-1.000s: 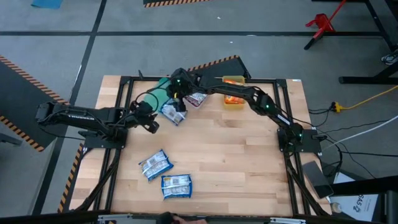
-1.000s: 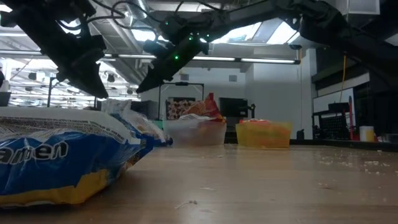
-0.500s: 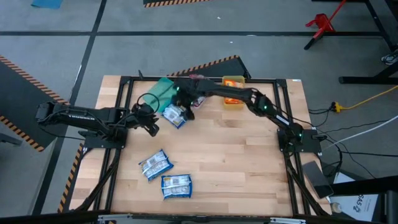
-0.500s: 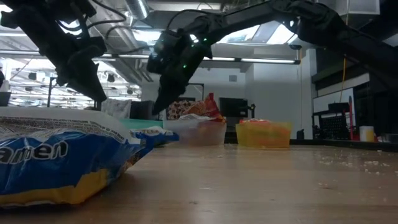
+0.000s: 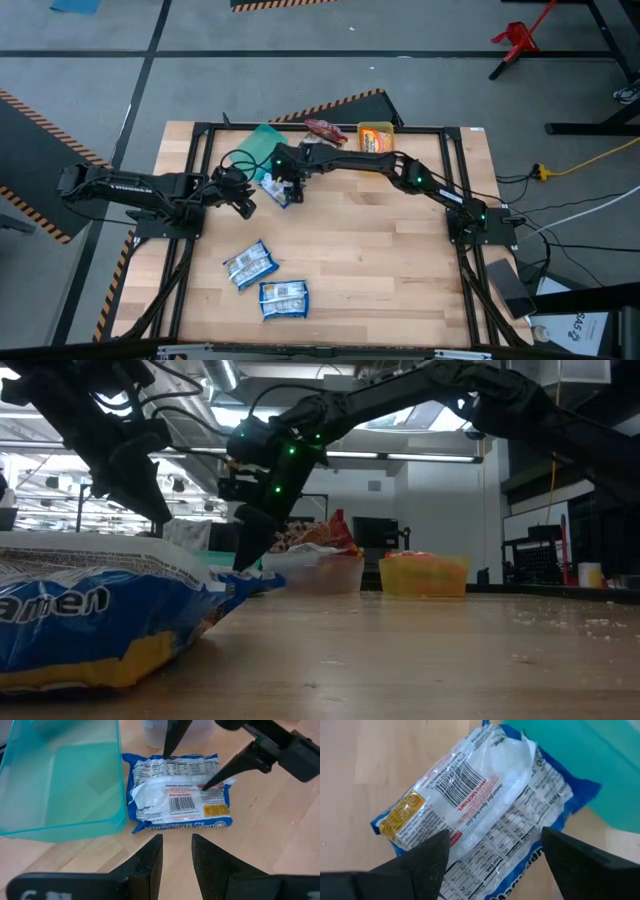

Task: Sort Maruchan noodles
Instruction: Put the top blue noodle pack into the blue bin

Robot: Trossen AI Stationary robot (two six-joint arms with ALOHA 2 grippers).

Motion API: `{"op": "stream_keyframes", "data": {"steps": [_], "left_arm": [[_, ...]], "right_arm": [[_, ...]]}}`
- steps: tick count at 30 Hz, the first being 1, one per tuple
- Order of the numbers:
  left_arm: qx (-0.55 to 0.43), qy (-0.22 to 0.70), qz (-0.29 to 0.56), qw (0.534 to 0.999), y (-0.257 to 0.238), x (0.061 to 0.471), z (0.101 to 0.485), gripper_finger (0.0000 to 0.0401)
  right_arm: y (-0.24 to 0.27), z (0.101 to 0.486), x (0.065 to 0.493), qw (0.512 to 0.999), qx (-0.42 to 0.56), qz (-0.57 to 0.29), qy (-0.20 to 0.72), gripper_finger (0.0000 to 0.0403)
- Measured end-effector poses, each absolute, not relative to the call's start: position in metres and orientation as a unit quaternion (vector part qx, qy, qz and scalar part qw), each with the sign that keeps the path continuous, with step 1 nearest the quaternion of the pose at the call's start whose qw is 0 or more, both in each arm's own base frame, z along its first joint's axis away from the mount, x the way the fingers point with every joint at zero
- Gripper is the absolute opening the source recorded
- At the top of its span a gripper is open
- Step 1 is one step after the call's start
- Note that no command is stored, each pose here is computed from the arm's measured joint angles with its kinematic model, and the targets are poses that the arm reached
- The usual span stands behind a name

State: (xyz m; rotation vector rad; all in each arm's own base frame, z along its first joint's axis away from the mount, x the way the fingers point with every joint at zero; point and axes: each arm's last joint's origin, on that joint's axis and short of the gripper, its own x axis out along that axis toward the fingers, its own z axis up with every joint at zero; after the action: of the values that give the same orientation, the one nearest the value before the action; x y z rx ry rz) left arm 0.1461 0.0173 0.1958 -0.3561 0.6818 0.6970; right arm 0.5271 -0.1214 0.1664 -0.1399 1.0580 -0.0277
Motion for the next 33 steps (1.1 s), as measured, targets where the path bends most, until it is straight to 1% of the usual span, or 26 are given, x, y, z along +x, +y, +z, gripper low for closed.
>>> {"op": "stream_keyframes", "data": {"steps": [3, 6, 10, 18, 19, 24, 28, 33], "left_arm": [[-0.168, 0.324, 0.337, 0.868, 0.018, 0.146, 0.196, 0.0096], [-0.165, 0.322, 0.342, 0.867, 0.018, 0.146, 0.196, 0.0096], [-0.165, 0.320, 0.344, 0.867, 0.018, 0.146, 0.196, 0.0096], [-0.164, 0.319, 0.344, 0.868, 0.018, 0.146, 0.196, 0.0096], [-0.164, 0.319, 0.344, 0.868, 0.018, 0.146, 0.196, 0.0096], [-0.162, 0.318, 0.348, 0.867, 0.018, 0.146, 0.196, 0.0096], [-0.162, 0.318, 0.348, 0.867, 0.018, 0.146, 0.196, 0.0096], [-0.161, 0.318, 0.348, 0.867, 0.018, 0.146, 0.196, 0.0096]], "right_arm": [[-0.121, 0.166, 0.527, 0.862, -0.053, 0.002, 0.504, 0.0283], [-0.120, 0.165, 0.524, 0.857, -0.038, 0.008, 0.513, 0.0248], [-0.119, 0.165, 0.523, 0.854, -0.025, 0.007, 0.520, 0.0180], [-0.117, 0.164, 0.521, 0.850, -0.005, 0.019, 0.526, 0.0023], [-0.117, 0.164, 0.521, 0.850, -0.003, 0.023, 0.526, 0.0012], [-0.116, 0.165, 0.521, 0.851, 0.009, 0.030, 0.525, 0.0004], [-0.114, 0.170, 0.519, 0.847, 0.039, 0.058, 0.527, 0.0001], [-0.100, 0.174, 0.518, 0.840, 0.038, 0.078, 0.536, 0.0000]]}}
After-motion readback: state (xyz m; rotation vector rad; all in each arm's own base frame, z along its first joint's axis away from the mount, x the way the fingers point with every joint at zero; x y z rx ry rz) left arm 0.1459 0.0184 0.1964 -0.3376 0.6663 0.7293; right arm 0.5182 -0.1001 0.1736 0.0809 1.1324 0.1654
